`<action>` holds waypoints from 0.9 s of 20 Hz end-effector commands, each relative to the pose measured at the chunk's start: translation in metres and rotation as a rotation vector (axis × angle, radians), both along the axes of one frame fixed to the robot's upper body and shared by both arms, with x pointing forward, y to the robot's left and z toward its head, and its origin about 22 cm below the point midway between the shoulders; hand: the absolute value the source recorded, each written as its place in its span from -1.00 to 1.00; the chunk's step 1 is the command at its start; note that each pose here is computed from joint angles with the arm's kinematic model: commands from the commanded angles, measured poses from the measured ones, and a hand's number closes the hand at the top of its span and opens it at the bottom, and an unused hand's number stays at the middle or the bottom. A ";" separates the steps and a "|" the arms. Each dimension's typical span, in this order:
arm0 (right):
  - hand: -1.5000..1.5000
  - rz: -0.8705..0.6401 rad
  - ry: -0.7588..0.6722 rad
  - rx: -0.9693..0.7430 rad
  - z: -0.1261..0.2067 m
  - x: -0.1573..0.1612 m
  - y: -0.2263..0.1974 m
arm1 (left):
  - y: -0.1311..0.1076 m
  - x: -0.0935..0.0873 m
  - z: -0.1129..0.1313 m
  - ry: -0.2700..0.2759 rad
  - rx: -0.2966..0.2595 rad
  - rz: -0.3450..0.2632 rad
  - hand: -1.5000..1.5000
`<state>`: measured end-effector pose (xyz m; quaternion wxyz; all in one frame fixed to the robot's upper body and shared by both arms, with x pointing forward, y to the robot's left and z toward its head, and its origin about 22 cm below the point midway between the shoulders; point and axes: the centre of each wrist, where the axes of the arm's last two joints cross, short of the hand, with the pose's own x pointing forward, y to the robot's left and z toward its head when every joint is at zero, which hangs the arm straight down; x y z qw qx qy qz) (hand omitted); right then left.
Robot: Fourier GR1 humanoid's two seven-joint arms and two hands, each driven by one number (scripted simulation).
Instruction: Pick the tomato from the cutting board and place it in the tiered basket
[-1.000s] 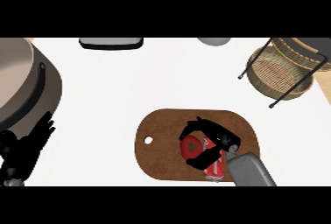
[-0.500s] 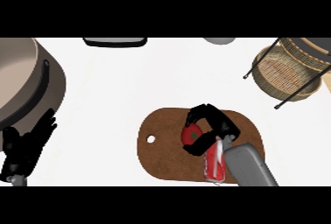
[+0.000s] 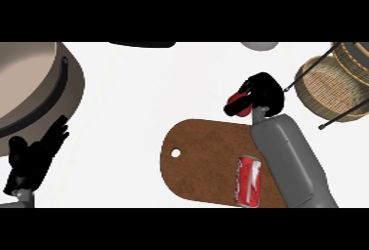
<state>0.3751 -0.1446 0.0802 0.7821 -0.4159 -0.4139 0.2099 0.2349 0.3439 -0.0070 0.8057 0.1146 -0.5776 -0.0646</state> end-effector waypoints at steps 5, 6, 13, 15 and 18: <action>1.00 -0.418 -0.232 -0.311 0.087 0.046 0.023 | -0.009 0.012 0.006 -0.006 0.004 -0.034 0.00; 1.00 -0.442 -0.258 -0.344 0.098 0.050 0.027 | -0.011 0.012 0.002 0.002 0.006 -0.038 0.00; 1.00 -0.588 -0.373 -0.432 0.146 0.067 0.052 | -0.016 0.013 0.001 -0.016 -0.019 -0.046 0.00; 1.00 -0.613 -0.388 -0.433 0.159 0.072 0.049 | -0.012 0.014 0.001 -0.011 -0.006 -0.041 0.00; 1.00 -0.645 -0.427 -0.436 0.162 0.078 0.044 | -0.017 0.014 0.000 0.000 -0.016 -0.041 0.00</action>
